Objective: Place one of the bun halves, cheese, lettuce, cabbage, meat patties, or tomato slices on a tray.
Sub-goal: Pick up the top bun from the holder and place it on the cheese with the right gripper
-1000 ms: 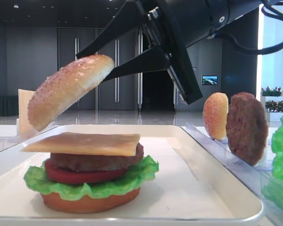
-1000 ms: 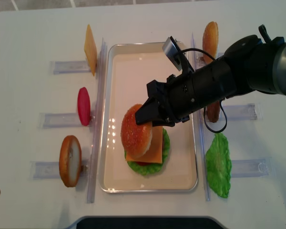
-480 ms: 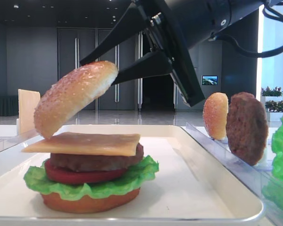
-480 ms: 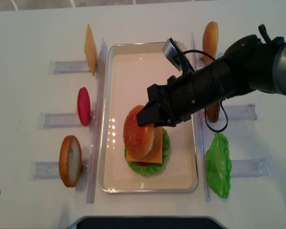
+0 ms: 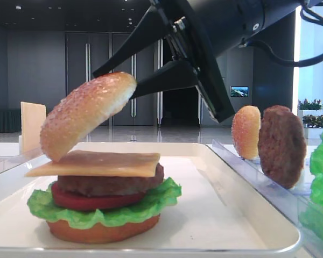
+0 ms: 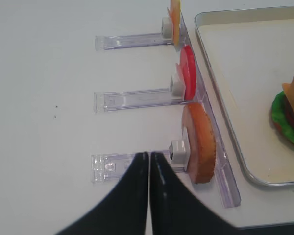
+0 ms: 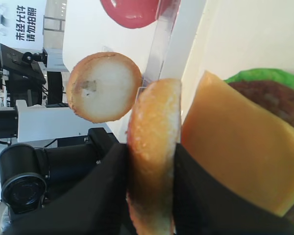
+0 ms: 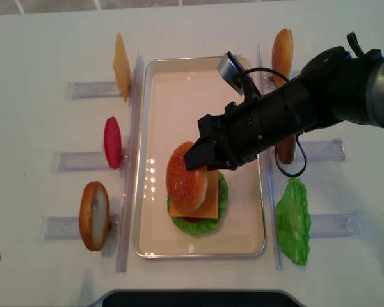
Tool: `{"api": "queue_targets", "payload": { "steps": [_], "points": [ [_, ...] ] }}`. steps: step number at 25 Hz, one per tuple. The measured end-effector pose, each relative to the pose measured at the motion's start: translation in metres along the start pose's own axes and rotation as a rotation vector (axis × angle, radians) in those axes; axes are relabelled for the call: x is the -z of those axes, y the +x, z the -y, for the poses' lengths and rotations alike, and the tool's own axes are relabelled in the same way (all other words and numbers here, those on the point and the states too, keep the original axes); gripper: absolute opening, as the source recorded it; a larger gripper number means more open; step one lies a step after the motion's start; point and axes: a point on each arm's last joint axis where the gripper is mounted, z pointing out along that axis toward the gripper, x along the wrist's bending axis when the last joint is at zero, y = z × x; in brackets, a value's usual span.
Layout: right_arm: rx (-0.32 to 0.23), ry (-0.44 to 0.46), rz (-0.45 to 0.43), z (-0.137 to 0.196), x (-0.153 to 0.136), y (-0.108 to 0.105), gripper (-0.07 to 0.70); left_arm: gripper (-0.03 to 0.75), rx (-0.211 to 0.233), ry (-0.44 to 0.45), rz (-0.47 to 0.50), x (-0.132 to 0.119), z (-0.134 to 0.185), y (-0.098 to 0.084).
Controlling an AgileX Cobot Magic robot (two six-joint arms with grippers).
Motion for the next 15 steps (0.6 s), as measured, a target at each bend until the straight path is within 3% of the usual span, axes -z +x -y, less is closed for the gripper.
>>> {"api": "queue_targets", "payload": {
  "steps": [15],
  "points": [
    [0.002, -0.006, 0.011, -0.0006, 0.0000, -0.0010, 0.218, -0.007, 0.000, 0.000, 0.000, 0.0000, 0.0000, 0.0000]
  ]
}}
